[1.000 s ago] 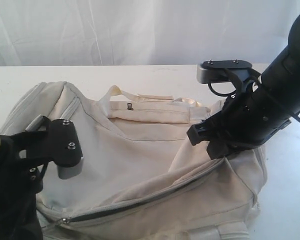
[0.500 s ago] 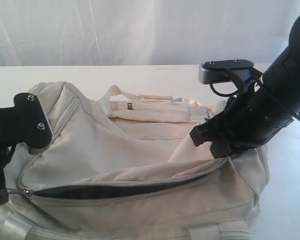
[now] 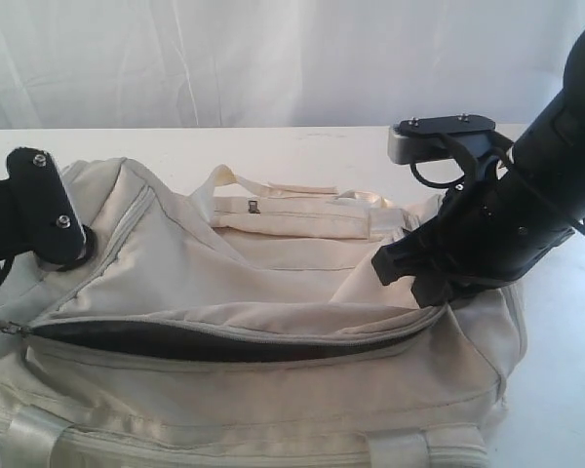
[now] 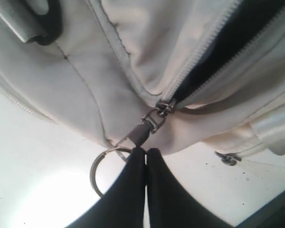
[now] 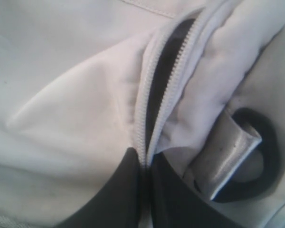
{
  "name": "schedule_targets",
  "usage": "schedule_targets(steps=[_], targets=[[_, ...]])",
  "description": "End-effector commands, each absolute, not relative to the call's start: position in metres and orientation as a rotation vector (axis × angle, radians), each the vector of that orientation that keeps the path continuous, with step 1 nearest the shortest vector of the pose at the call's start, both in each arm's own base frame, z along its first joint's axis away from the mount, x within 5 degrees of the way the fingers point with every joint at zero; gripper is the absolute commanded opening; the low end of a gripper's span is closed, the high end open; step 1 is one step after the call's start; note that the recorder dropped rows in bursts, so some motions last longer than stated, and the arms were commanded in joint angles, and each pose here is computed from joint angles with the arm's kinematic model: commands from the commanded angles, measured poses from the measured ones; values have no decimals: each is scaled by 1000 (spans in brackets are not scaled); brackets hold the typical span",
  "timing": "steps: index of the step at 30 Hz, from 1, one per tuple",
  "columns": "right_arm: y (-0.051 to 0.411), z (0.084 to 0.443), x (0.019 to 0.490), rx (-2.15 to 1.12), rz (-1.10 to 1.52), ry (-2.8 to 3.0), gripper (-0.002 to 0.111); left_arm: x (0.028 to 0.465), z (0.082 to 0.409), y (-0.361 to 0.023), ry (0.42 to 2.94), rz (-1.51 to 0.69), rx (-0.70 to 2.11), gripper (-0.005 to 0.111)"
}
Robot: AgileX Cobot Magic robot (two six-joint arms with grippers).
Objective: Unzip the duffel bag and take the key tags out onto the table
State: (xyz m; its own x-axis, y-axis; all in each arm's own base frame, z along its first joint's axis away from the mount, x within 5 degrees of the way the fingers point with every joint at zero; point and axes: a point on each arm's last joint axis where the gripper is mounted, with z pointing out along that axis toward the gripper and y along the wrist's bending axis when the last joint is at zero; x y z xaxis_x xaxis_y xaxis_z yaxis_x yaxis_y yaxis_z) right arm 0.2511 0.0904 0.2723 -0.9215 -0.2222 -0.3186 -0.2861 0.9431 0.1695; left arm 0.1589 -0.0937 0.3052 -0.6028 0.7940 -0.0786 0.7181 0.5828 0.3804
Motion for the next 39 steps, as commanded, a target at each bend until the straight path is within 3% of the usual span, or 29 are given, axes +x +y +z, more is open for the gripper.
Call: schedule_targets(steps=[1,8,15,17,22,25,32,39], targets=[[84,273,253,-393,252,2785,0,157,309,-78,2606,673,1188,0],[84,272,252,-398,246,2793,0,164,315,-71,2531,831,1135,0],[84,272,251,-426,243,2799,1,165,314,-74,2529,784,1139,0],[84,273,251,-439,241,2799,7,163,312,-77,2545,714,1143,0],[87,291,253,-517,273,2718,41,156,305,-88,2586,509,1263,0],[89,312,250,-585,306,2618,55,152,303,-93,2605,414,1318,0],[108,359,227,-861,544,2303,57,148,308,-91,2565,377,1308,0],[153,358,197,-1213,641,2163,57,143,314,-90,2529,316,1281,0]])
